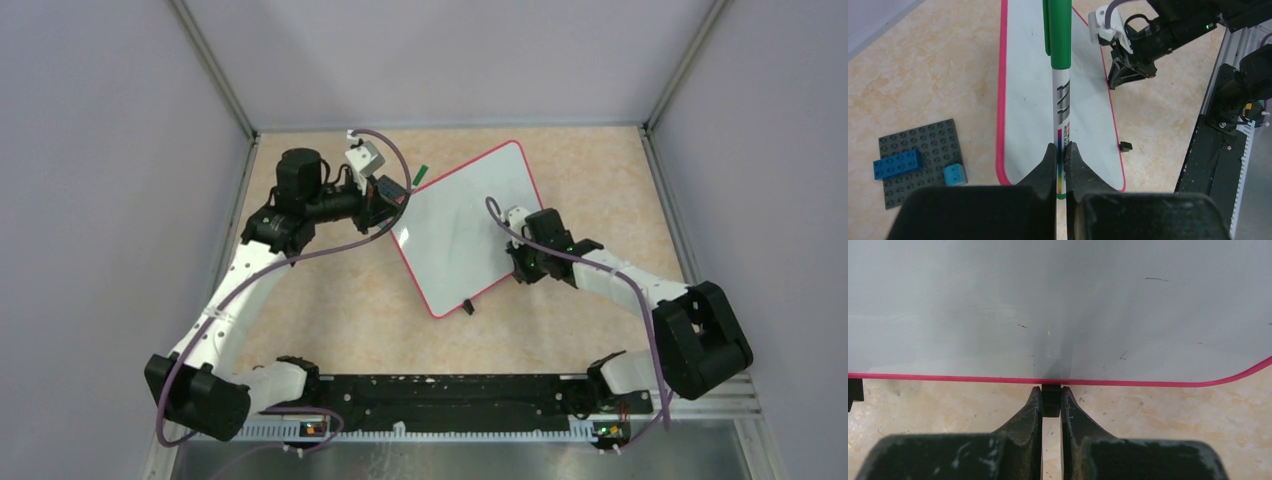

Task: Write a sentence on the whiteboard
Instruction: Move the whiteboard to the center of the board.

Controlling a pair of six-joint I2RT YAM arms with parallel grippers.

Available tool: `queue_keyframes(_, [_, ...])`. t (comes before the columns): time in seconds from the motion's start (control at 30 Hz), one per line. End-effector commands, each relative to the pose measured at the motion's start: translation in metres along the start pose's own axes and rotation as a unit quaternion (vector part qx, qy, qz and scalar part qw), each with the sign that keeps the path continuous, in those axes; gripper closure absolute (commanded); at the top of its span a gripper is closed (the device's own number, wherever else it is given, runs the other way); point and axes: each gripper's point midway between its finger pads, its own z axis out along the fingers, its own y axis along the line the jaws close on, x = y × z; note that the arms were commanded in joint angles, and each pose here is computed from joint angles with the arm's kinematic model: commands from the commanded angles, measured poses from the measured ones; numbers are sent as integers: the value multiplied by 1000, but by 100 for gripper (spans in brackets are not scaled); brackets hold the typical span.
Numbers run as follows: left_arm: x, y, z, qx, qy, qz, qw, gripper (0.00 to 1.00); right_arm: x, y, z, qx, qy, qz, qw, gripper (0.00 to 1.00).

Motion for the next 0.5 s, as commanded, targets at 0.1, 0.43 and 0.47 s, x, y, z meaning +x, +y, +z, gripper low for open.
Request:
queue_keyframes(0.1, [-52,-17,-23,3,-55,42,998,100,10,11,-6,11,-6,-1,1000,100])
queue_keyframes(0.43, [-65,-21,-27,6,-65,50,997,100,-2,10,-23,51,-44,10,998,100])
queue_keyframes(0.47, [-65,-21,-27,6,-65,49,997,100,-3,10,-24,53,-46,13,997,100])
